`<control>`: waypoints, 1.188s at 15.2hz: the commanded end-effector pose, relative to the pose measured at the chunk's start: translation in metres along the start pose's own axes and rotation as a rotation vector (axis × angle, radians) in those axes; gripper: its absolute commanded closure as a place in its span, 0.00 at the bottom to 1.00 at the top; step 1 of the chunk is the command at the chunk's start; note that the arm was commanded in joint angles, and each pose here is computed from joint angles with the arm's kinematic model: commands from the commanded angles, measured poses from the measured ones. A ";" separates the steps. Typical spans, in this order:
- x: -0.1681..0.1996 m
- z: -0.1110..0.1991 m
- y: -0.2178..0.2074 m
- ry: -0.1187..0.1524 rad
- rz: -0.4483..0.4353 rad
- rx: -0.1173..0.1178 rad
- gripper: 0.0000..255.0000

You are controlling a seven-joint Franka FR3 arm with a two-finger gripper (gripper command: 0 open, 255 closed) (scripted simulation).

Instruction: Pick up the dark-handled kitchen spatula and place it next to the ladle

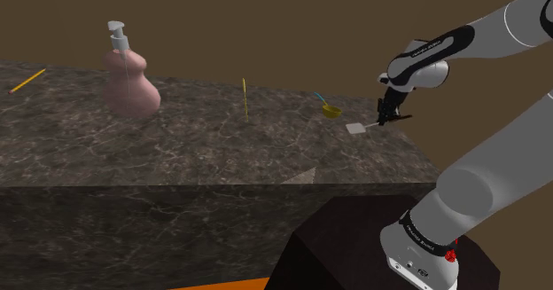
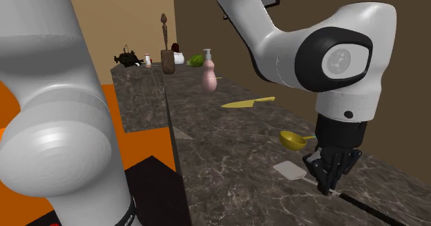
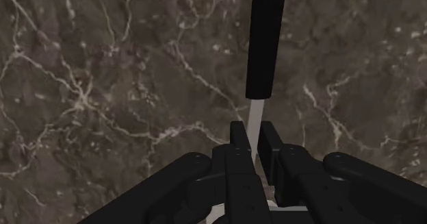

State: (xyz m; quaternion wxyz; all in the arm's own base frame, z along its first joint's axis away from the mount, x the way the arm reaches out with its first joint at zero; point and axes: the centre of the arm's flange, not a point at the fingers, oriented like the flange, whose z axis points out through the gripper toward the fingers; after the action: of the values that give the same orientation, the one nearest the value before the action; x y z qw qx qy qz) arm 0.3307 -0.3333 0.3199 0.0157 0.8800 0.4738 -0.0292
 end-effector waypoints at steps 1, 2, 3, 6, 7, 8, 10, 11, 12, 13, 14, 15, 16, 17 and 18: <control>0.001 0.010 0.000 0.000 0.000 -0.001 1.00; 0.001 0.016 0.000 0.000 0.000 -0.001 1.00; 0.002 0.021 0.000 0.000 0.000 -0.001 1.00; 0.002 0.028 0.000 0.000 0.000 -0.001 1.00; 0.002 0.028 0.000 0.000 0.000 -0.001 1.00; 0.002 0.028 0.000 0.000 0.000 -0.001 1.00; 0.002 0.028 0.000 0.000 0.000 -0.001 1.00; 0.002 0.028 0.000 0.000 0.000 -0.001 1.00; 0.002 0.028 0.000 0.000 0.000 0.000 1.00; 0.002 0.028 0.000 0.000 0.000 0.000 0.00; 0.002 0.028 0.000 0.000 0.000 0.000 0.00; 0.002 0.028 0.000 0.000 0.000 0.000 0.00; 0.002 0.028 0.000 0.000 0.000 0.000 0.00; 0.002 0.028 0.000 0.000 0.000 0.000 0.00; 0.002 0.028 0.000 0.000 0.000 0.000 0.00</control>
State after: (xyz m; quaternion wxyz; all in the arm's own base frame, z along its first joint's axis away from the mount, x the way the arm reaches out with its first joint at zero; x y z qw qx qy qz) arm 0.3312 -0.3332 0.2914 0.0159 0.8801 0.4737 -0.0292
